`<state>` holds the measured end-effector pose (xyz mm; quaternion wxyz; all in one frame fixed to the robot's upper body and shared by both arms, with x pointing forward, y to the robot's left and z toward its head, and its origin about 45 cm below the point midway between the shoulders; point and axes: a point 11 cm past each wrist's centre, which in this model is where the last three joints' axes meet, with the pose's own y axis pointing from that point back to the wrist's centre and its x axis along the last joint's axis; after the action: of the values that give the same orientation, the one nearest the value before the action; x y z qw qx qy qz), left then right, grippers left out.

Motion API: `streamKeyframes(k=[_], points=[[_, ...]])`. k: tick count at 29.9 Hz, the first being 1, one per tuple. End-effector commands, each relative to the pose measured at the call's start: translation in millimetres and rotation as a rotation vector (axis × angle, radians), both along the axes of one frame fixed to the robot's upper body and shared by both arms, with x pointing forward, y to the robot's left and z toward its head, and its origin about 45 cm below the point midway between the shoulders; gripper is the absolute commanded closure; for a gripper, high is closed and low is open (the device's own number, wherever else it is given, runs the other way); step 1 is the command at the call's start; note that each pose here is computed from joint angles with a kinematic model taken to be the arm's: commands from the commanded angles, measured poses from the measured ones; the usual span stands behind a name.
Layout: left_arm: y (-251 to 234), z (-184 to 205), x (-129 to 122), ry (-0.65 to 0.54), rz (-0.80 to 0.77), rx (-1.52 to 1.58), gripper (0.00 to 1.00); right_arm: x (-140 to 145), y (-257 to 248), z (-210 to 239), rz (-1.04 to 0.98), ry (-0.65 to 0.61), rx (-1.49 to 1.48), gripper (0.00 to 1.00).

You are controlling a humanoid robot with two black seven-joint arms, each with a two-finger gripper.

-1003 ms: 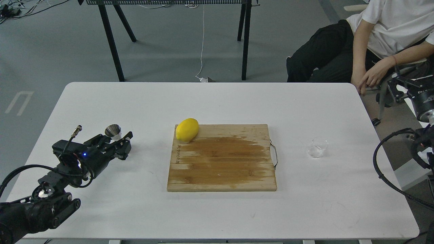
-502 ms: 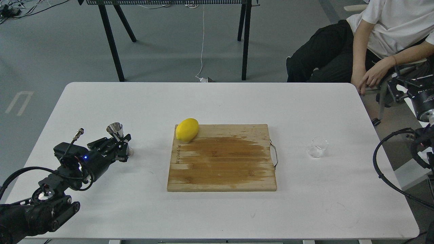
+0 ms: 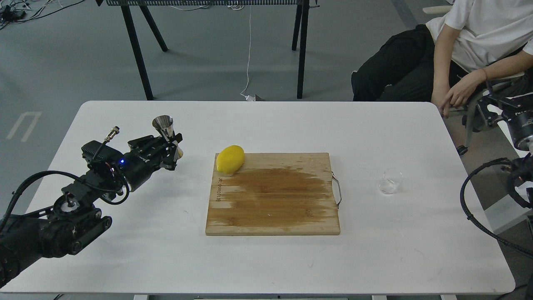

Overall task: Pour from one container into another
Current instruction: 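Carry the jigger onto the wooden board and set it upright beside the lemon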

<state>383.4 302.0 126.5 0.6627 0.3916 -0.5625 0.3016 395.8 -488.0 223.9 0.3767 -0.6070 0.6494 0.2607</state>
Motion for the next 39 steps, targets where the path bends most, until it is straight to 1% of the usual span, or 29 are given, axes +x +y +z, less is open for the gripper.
streamKeyframes(k=[1,4,9,12,18,20,24,30,33,39], points=[[-41,30,10,-0.095,-0.155,0.033,0.92,-4,-5,-1,-0.007,0.008,-0.009,0.0],[-63,35,13,-0.152,-0.27,0.144,0.92,-5,-7,-2,-0.01,0.012,-0.011,0.0],[-119,29,7,-0.152,-0.336,0.052,0.92,-6,-8,-2,-0.013,0.014,-0.013,0.0],[-153,19,-5,-0.13,-0.395,0.018,0.92,-7,-9,-3,-0.014,0.017,-0.013,0.0],[-202,-10,-33,-0.062,-0.496,0.011,0.91,-10,-12,-5,-0.02,0.024,-0.018,0.0],[-207,-22,-35,-0.038,-0.483,0.029,0.91,-11,-14,-6,-0.022,0.029,-0.021,0.0],[-202,-39,-32,-0.003,-0.436,0.067,0.9,-14,-15,-10,-0.026,0.038,-0.021,0.0],[-208,-41,-33,0.0,-0.437,0.064,0.87,-16,-15,-11,-0.025,0.042,-0.021,0.0],[-211,-43,-32,0.004,-0.427,0.068,0.83,-16,-15,-11,-0.025,0.042,-0.021,0.0],[-206,-50,-34,0.018,-0.419,0.091,0.83,-17,-16,-12,-0.027,0.044,-0.022,0.0]])
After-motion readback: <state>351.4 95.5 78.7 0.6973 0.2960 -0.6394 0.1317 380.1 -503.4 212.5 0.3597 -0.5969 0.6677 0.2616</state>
